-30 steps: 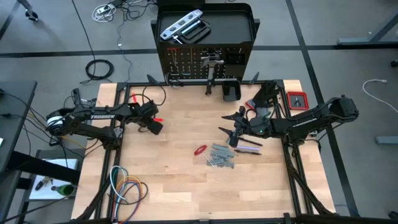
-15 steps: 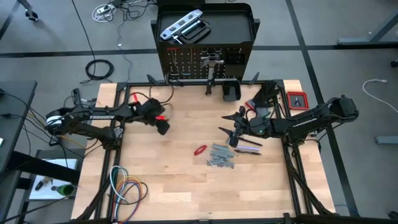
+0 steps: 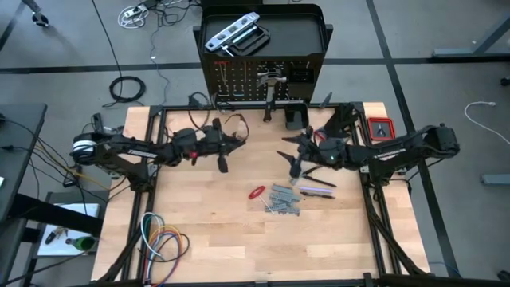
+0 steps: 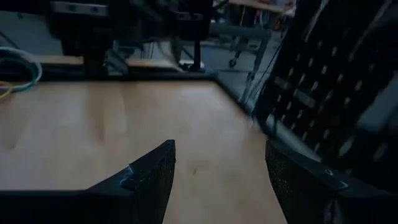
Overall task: Hang tools onto peg board
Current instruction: Hang the glasses onto the peg board
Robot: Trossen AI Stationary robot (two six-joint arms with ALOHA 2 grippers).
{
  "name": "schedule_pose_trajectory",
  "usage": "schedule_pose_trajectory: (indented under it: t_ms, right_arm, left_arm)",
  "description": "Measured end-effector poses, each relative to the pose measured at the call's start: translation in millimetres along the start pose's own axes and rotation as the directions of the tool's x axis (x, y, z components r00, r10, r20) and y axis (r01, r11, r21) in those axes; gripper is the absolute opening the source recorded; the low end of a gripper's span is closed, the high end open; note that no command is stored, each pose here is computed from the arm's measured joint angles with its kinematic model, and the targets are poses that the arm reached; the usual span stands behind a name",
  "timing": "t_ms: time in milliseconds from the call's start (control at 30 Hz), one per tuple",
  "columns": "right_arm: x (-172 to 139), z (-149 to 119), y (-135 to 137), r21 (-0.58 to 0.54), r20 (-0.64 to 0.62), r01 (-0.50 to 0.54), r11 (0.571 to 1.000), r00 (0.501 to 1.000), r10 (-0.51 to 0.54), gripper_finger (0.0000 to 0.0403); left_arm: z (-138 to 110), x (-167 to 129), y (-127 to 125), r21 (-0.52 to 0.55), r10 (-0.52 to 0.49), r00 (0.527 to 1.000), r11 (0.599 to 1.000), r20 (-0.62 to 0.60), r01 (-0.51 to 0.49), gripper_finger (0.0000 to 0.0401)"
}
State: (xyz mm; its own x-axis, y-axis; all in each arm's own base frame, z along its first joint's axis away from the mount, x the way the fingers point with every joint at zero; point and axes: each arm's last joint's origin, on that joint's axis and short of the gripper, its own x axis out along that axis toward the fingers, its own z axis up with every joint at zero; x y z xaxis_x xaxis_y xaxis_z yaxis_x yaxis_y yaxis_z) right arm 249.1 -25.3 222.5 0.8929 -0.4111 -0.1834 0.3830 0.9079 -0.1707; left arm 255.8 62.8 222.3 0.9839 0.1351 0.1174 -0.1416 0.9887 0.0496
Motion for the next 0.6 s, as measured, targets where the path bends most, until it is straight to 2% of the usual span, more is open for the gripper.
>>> schedule_pose_trajectory:
  t_ms: [67, 133, 200, 267, 367, 467, 600]
  right_arm:
    - [7.0, 20.2, -9.2, -0.024, 0.012, 0.019, 1.000, 1.000, -0.019, 0.0253]
    - [12.5, 39.8, -20.8, -0.029, 0.033, 0.044, 0.999, 0.999, -0.043, 0.0251]
    - [15.9, 54.3, -31.3, -0.028, 0.056, 0.043, 0.999, 0.998, -0.042, 0.0248]
    - [17.9, 63.5, -39.0, -0.015, 0.080, -0.002, 1.000, 0.997, 0.003, 0.0246]
    - [20.5, 65.9, -45.4, 0.029, 0.094, -0.087, 0.996, 0.992, 0.084, 0.0244]
    - [28.2, 60.4, -45.1, 0.033, 0.084, -0.114, 0.993, 0.990, 0.111, 0.0243]
    - [43.0, 49.5, -41.0, -0.025, 0.057, -0.119, 0.993, 0.991, 0.120, 0.0245]
  left_arm:
    - [13.1, 3.7, 4.7, 0.037, -0.059, 0.995, 0.998, 0.082, 0.056, 0.0022]
    - [20.3, 6.3, 13.6, 0.049, -0.086, 0.991, 0.996, 0.103, 0.081, 0.0022]
    - [18.2, 6.5, 24.1, 0.042, -0.087, 0.994, 0.996, 0.064, 0.084, 0.0022]
    - [12.4, 6.8, 34.0, 0.002, -0.063, 0.998, 0.998, 0.023, 0.063, 0.0022]
    - [2.6, 7.2, 43.0, -0.077, -0.049, 0.999, 0.996, -0.016, 0.047, 0.0022]
    - [-6.4, 10.9, 42.5, -0.085, -0.072, 0.997, 0.994, -0.032, 0.069, 0.0022]
    - [-13.0, 22.4, 39.0, -0.106, -0.185, 0.982, 0.978, -0.034, 0.180, 0.0022]
